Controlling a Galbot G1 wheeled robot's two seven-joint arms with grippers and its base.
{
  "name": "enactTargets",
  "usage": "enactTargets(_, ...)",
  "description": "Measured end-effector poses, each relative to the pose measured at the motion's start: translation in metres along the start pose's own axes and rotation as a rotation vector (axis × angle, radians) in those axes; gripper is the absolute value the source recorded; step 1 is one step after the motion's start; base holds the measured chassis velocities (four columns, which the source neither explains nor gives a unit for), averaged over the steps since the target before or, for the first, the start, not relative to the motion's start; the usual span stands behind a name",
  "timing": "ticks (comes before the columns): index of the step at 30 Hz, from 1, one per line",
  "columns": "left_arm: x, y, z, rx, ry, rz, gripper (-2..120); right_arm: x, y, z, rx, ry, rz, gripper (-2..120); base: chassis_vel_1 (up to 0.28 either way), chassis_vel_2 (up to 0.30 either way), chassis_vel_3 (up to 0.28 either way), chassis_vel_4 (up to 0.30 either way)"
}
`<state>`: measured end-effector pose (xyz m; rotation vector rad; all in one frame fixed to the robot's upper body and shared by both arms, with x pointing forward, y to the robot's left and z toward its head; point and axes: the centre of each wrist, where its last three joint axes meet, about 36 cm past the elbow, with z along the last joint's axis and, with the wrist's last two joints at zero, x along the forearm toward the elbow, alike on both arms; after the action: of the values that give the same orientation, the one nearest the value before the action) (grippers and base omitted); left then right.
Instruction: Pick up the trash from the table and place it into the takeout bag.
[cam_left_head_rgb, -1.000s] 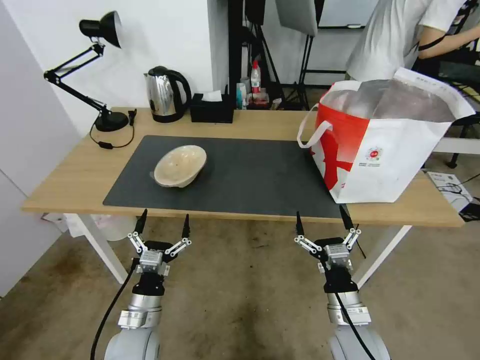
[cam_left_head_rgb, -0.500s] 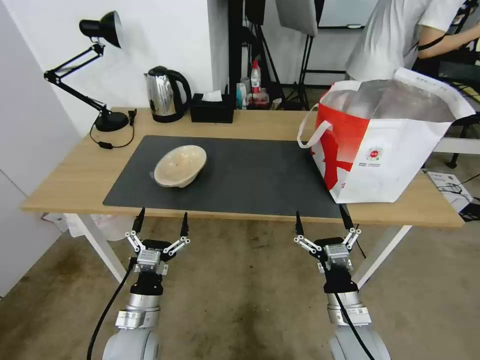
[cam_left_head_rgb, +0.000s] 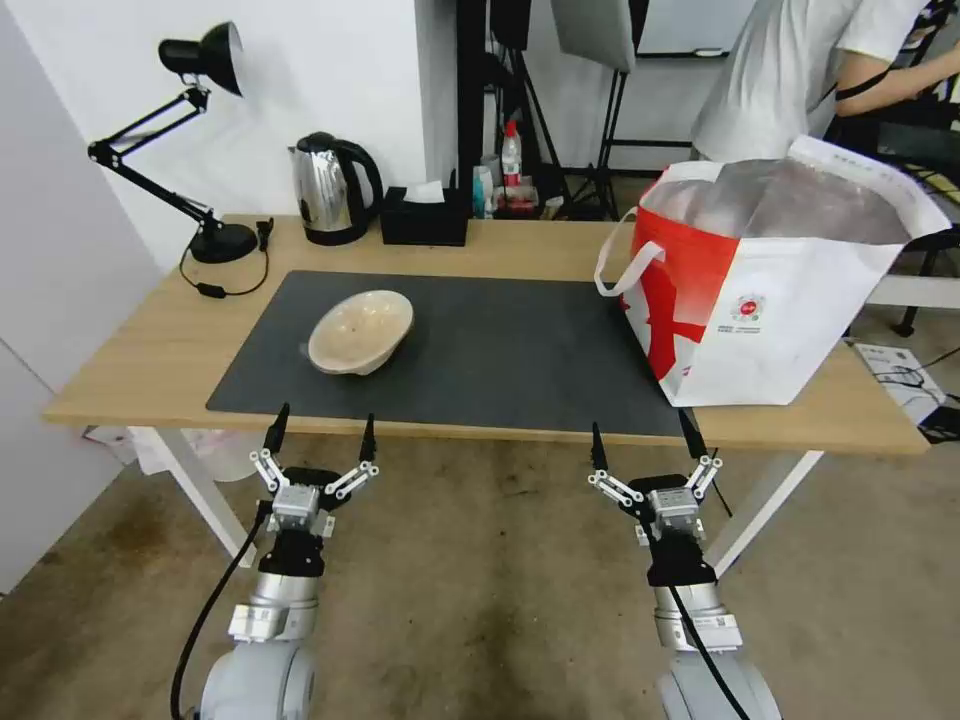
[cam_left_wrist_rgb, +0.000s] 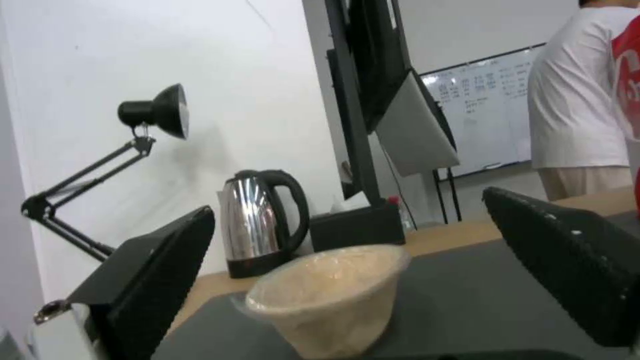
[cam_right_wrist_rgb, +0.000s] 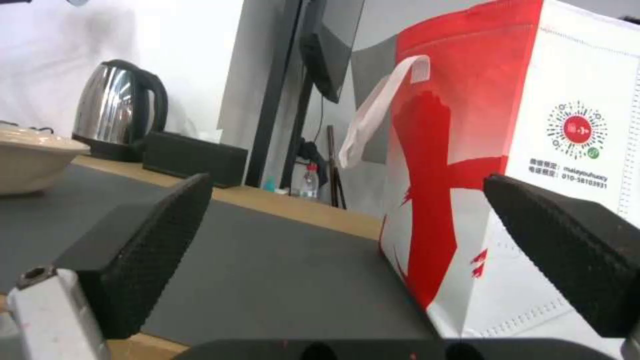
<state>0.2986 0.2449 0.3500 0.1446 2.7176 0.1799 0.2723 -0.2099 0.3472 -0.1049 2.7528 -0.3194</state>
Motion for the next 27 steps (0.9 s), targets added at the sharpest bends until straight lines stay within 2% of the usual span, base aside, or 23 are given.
enactTargets(9,-0.035,0.022,0.001,-0.047,-0.017,0.015,100,0.000,0.000,0.000,0.000,0.000,0.000,100,0.000,0.000,0.000,0.000)
enactTargets(14,-0.041,0.026,0.004,-0.054,-0.008,0.021,100,0.000,0.000,0.000,0.000,0.000,0.000,100,0.000,0.000,0.000,0.000)
enactTargets(17,-0.046,0.032,0.008,-0.068,0.005,0.052,100,0.000,0.000,0.000,0.000,0.000,0.000,100,0.000,0.000,0.000,0.000)
enactTargets(27,-0.061,0.041,0.011,-0.093,0.028,0.089,100,0.000,0.000,0.000,-0.001,0.000,0.000,100,0.000,0.000,0.000,0.000)
